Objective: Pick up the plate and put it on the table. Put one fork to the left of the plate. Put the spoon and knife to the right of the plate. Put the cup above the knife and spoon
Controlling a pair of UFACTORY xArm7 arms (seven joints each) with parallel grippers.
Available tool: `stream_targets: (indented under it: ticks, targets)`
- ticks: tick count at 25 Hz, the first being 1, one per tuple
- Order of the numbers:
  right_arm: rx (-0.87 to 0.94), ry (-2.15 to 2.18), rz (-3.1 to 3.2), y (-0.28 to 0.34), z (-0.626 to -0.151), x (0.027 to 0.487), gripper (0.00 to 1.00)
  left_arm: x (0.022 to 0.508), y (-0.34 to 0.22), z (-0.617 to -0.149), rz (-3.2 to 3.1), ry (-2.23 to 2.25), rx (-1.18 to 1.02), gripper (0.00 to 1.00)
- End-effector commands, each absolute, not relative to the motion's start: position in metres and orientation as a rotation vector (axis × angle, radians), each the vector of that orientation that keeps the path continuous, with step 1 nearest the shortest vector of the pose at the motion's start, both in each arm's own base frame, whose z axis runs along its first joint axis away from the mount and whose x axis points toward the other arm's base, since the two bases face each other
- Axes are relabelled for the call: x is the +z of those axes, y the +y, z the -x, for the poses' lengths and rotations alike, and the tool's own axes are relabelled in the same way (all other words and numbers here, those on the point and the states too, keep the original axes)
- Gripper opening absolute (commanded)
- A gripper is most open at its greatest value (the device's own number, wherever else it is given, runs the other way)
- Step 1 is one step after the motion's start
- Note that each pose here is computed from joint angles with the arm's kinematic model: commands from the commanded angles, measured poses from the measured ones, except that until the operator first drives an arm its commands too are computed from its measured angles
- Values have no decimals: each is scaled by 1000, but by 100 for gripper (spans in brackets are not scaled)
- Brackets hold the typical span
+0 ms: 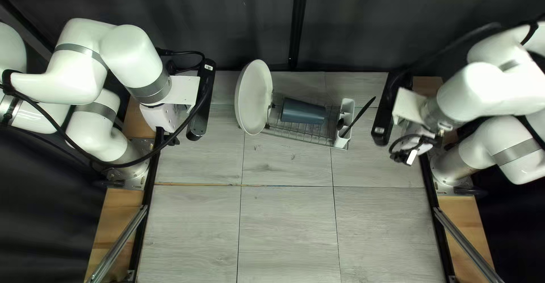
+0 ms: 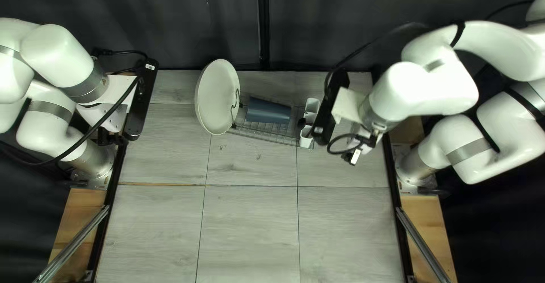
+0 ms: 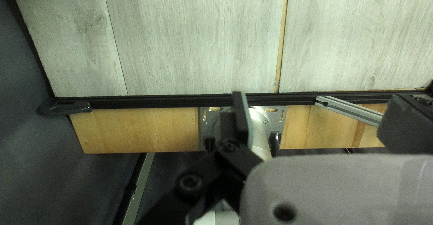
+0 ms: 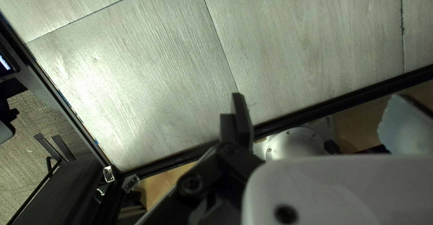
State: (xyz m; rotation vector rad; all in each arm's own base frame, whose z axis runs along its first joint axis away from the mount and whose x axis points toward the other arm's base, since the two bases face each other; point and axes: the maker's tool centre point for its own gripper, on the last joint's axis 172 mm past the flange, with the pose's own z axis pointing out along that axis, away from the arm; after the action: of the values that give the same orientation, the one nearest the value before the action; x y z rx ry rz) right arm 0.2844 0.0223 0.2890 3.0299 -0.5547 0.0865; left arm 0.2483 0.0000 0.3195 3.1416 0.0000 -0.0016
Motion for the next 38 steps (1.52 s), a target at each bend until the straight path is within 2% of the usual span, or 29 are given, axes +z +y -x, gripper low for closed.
stream_targets:
  ticks: [1,6,16,27,38]
  targets:
    - [86,-555,-3030,22,-284,289,100,320,0,-248,-3142,0,-2,100]
    - [102,-476,-3064,-64,-285,271,100,320,0,-248,-3142,0,-2,100]
    - [168,-279,-3162,-128,-286,254,100,320,0,-248,-3142,0,-2,100]
    - [216,-202,-3234,-153,-296,228,100,320,0,-248,-3142,0,-2,100]
    - [196,-230,-3248,-137,-298,205,100,320,0,-248,-3142,0,-2,100]
